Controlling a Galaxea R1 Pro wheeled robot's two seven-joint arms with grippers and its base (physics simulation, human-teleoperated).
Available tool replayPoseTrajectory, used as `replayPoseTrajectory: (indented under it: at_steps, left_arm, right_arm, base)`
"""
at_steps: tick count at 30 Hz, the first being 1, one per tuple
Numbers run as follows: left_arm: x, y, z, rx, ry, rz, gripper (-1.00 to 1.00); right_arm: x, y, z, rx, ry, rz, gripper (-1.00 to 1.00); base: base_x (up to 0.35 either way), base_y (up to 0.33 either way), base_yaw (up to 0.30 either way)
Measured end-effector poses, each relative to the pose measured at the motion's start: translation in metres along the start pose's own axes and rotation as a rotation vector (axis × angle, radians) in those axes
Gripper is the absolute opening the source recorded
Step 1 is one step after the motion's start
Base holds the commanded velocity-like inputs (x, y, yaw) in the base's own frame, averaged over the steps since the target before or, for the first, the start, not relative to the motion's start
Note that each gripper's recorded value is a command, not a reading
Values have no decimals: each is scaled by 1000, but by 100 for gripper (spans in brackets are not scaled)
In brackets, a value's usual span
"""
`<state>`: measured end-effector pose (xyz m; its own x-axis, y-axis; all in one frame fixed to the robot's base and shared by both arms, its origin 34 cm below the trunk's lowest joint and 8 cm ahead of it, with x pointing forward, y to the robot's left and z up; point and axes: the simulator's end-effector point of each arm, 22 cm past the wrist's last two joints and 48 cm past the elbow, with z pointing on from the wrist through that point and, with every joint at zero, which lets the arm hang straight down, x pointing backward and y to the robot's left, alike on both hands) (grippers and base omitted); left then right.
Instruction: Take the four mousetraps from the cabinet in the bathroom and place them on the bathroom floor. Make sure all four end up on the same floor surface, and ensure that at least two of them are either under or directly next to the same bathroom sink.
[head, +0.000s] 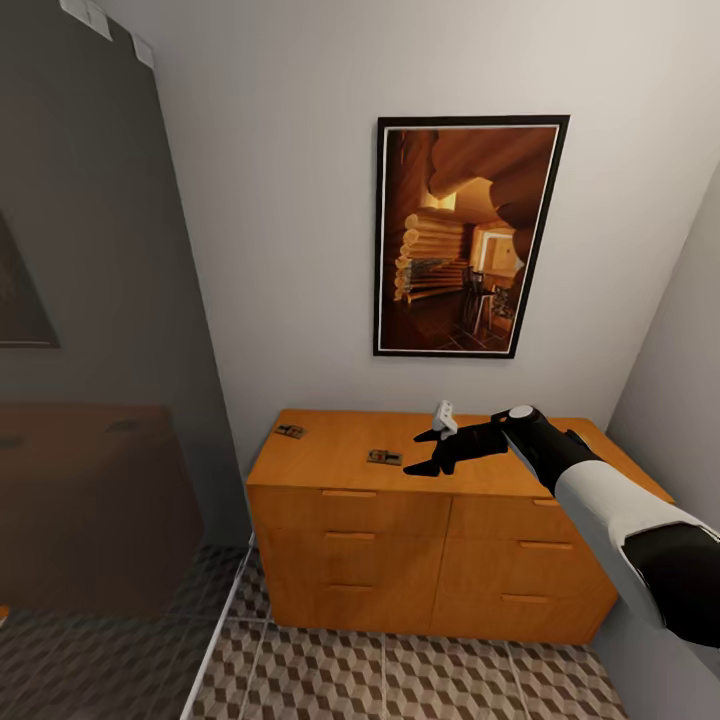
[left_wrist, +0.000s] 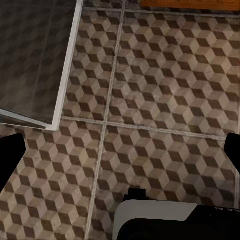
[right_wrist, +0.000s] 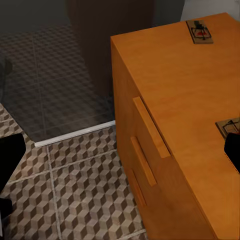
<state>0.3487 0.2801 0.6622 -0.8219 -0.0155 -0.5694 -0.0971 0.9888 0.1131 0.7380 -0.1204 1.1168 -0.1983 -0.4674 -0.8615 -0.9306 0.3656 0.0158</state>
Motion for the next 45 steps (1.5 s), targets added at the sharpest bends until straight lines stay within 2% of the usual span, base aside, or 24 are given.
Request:
replayPoseTrajectory:
  at_steps: [16,39,45]
  left_arm:
    - [0,1,0,-1,0,1,100]
    - [0,1,0,-1,-2,1,100]
    - [0,1,0,0,-2,1,100]
  right_arm:
    - [1,3,10,0,-5,-1,100]
    - [15,8,19,-10,10,42,100]
    - [15,1,22,24,10,46,100]
  base:
    - [116,0,0]
    - [56,0,0]
    - [43,0,0]
